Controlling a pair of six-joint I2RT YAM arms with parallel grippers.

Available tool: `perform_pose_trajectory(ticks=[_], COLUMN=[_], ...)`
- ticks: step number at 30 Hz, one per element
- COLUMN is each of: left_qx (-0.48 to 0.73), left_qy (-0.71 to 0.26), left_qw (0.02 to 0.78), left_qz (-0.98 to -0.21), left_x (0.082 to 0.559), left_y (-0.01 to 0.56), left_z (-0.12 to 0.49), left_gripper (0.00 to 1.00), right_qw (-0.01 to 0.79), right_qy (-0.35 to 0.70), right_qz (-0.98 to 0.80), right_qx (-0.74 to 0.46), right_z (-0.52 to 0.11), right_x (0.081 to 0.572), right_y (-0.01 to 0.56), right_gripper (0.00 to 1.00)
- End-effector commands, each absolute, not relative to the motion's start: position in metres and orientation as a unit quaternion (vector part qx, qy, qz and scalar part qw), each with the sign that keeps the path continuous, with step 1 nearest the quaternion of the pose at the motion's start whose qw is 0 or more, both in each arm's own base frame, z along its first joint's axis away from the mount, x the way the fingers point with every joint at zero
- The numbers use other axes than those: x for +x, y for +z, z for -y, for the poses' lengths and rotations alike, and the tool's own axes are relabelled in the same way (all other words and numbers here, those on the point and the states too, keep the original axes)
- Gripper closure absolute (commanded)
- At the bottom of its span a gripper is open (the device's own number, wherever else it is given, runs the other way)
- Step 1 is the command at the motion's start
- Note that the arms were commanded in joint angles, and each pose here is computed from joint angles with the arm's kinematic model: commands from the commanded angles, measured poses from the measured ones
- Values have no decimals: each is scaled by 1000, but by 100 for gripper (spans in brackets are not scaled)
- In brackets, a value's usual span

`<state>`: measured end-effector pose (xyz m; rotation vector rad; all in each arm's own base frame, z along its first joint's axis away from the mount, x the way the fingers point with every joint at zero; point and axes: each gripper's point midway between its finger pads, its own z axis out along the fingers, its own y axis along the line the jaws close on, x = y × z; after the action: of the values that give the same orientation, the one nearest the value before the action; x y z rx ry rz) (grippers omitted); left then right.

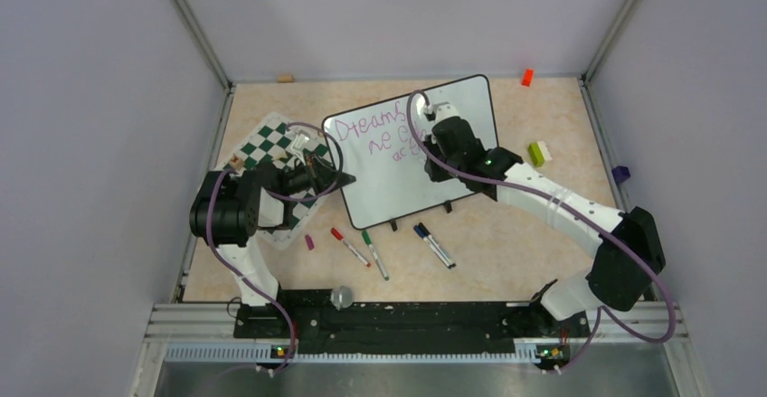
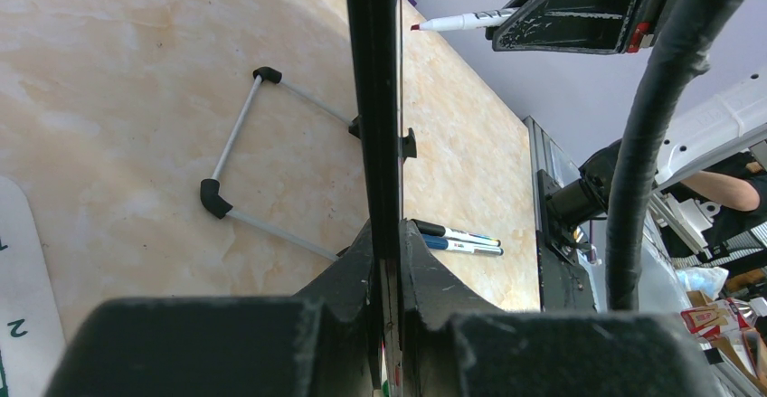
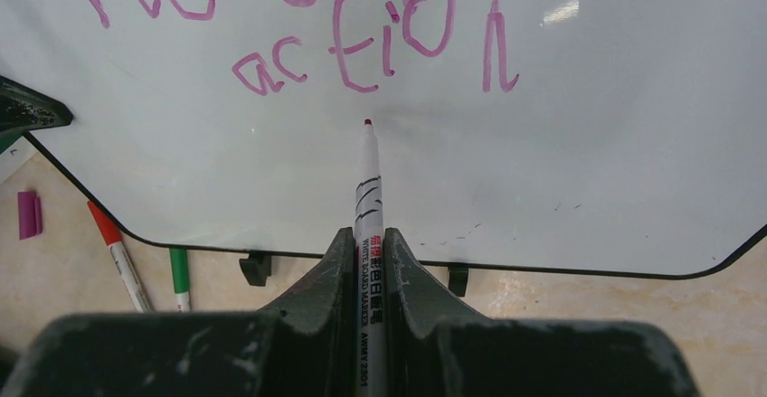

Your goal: Write a sentence on the whiteboard

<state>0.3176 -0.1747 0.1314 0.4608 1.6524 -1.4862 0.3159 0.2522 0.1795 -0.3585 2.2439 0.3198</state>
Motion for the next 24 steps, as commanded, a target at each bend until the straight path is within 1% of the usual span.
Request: perform_pose_trajectory(ticks=[1,13,24], left_qx=[270,270,270], left_qy=[-583,-583,-583], left_qw=[439,438,439], left_qz=[-628,-629,-628], left_x=[302,301,301], left_y=[133,133,133], left_z=[179,179,179], left_gripper=[100,100,100], right_qw=[426,418,395], right_qy=[133,111,109], right_qz=[-883,-890,-900], right_qx=[-145,-143,-147], right_z=[-261,-259,-251], right_x=[321,326,311], right_y=[185,173,156], right_gripper=[100,100,100])
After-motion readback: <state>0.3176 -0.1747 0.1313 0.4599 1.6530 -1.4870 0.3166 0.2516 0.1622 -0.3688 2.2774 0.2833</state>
